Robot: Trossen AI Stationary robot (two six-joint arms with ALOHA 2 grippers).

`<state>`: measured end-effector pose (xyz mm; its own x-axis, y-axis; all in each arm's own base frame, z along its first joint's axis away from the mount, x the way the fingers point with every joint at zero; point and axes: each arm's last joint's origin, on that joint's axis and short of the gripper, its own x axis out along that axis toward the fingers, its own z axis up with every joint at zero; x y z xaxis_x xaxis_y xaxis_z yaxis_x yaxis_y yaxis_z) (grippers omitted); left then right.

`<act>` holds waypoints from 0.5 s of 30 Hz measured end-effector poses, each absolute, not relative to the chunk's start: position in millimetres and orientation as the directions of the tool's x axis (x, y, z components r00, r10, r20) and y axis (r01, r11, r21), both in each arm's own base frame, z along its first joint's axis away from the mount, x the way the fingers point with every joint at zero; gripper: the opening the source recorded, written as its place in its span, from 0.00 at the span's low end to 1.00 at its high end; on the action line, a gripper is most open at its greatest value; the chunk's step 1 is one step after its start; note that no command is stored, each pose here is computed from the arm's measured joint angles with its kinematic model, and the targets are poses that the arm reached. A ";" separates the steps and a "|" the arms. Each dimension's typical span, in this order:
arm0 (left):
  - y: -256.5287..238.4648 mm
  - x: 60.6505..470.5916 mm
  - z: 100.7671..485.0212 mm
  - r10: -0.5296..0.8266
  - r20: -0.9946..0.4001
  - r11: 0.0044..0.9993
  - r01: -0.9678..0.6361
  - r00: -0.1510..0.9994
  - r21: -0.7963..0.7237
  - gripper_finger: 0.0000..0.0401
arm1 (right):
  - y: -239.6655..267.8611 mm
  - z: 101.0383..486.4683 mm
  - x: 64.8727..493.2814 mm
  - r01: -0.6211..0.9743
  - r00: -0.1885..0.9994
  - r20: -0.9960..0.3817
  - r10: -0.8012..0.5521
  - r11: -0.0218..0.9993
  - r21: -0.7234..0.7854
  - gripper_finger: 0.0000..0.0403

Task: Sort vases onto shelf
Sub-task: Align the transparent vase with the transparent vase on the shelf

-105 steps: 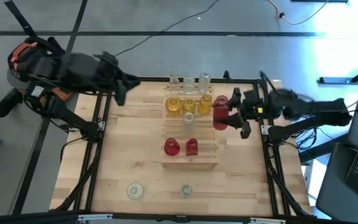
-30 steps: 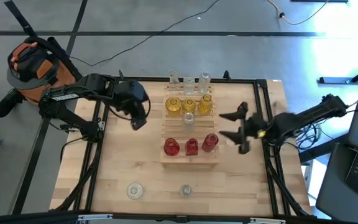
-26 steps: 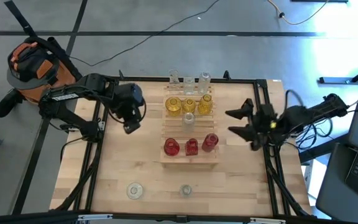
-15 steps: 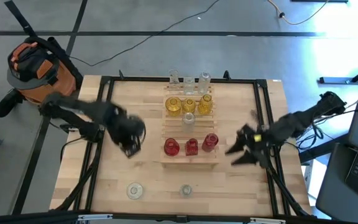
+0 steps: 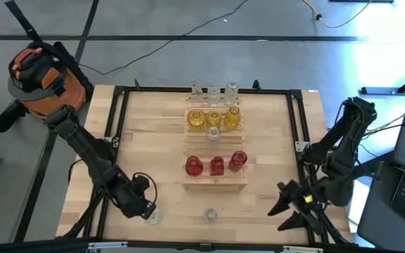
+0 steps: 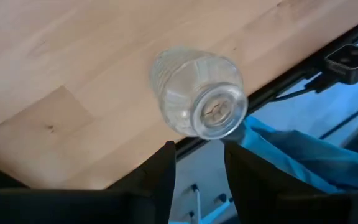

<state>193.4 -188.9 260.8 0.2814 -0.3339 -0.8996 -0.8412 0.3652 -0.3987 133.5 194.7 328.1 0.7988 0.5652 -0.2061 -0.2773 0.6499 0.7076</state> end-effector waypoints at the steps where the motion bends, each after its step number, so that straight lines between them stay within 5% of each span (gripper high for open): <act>1: -191.4 192.2 259.2 -0.327 -0.903 0.369 -0.842 0.279 -0.394 0.32 | 197.8 327.2 130.5 -0.269 0.805 -0.207 0.556 0.653 0.708 0.54; 15: -210.8 215.5 211.8 -0.272 -0.947 0.439 -0.854 0.169 -0.279 0.31 | 212.0 326.0 101.8 -0.221 0.865 -0.184 0.467 0.683 0.696 0.51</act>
